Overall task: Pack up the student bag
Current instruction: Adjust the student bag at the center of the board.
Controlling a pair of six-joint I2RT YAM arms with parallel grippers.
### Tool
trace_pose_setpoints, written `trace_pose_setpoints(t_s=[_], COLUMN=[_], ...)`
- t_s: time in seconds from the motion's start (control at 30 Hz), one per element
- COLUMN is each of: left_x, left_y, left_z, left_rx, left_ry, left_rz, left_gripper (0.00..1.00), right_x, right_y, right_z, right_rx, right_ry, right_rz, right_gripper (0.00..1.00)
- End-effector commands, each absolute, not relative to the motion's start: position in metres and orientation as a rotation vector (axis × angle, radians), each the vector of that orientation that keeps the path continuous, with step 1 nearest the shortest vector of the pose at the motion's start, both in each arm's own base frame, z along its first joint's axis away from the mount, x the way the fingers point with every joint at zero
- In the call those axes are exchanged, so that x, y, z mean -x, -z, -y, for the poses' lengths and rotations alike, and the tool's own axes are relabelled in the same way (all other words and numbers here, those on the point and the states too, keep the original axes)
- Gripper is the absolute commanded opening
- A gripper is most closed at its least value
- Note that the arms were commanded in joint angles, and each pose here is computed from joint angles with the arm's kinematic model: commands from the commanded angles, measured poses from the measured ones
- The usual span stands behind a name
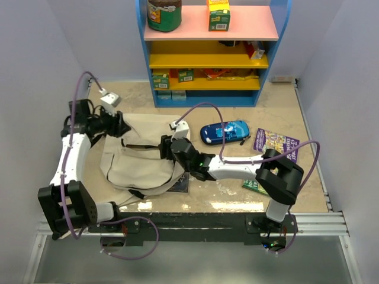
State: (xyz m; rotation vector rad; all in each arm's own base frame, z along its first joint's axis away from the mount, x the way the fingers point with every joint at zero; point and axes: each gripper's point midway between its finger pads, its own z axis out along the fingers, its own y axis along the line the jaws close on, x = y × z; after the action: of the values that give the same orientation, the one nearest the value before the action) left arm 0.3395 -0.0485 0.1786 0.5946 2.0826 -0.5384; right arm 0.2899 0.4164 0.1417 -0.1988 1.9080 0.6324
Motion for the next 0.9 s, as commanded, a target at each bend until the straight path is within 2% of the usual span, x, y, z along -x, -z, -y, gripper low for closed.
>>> trace_pose_setpoints(t_s=[0.0, 0.17, 0.23, 0.27, 0.3, 0.33, 0.37, 0.4, 0.57, 0.87], left_x=[-0.348, -0.34, -0.336, -0.333, -0.333, -0.332, -0.331, -0.331, -0.331, -0.327], left_y=[-0.198, -0.171, -0.162, -0.157, -0.156, -0.154, -0.154, -0.154, -0.153, -0.135], left_z=[-0.003, -0.051, -0.06, -0.068, -0.071, -0.075, -0.08, -0.082, -0.097, -0.095], left_rx=[-0.476, -0.309, -0.271, -0.239, -0.23, -0.219, -0.208, -0.203, -0.138, -0.134], left_ry=[0.525, 0.538, 0.545, 0.54, 0.539, 0.529, 0.515, 0.501, 0.387, 0.407], left_rz=[-2.05, -2.126, -2.143, -2.153, -2.156, -2.161, -2.161, -2.161, -2.174, -2.198], left_gripper=[0.51, 0.51, 0.51, 0.51, 0.51, 0.51, 0.51, 0.51, 0.51, 0.5], right_x=[-0.303, -0.32, -0.32, -0.329, -0.332, -0.33, -0.333, -0.334, -0.327, -0.327], right_y=[-0.191, -0.208, -0.182, -0.219, -0.176, -0.162, -0.185, -0.156, -0.131, -0.091], right_z=[-0.45, -0.52, -0.541, -0.561, -0.574, -0.578, -0.591, -0.597, -0.606, -0.612], right_rx=[0.272, 0.498, 0.627, 0.625, 0.691, 0.734, 0.734, 0.767, 0.806, 0.785], right_ry=[-0.673, -0.685, -0.659, -0.691, -0.657, -0.635, -0.683, -0.661, -0.704, -0.712], right_rz=[-1.813, -1.773, -1.844, -1.787, -1.852, -1.893, -1.854, -1.895, -1.931, -1.969], right_gripper=[0.62, 0.7, 0.71, 0.71, 0.71, 0.71, 0.7, 0.7, 0.67, 0.65])
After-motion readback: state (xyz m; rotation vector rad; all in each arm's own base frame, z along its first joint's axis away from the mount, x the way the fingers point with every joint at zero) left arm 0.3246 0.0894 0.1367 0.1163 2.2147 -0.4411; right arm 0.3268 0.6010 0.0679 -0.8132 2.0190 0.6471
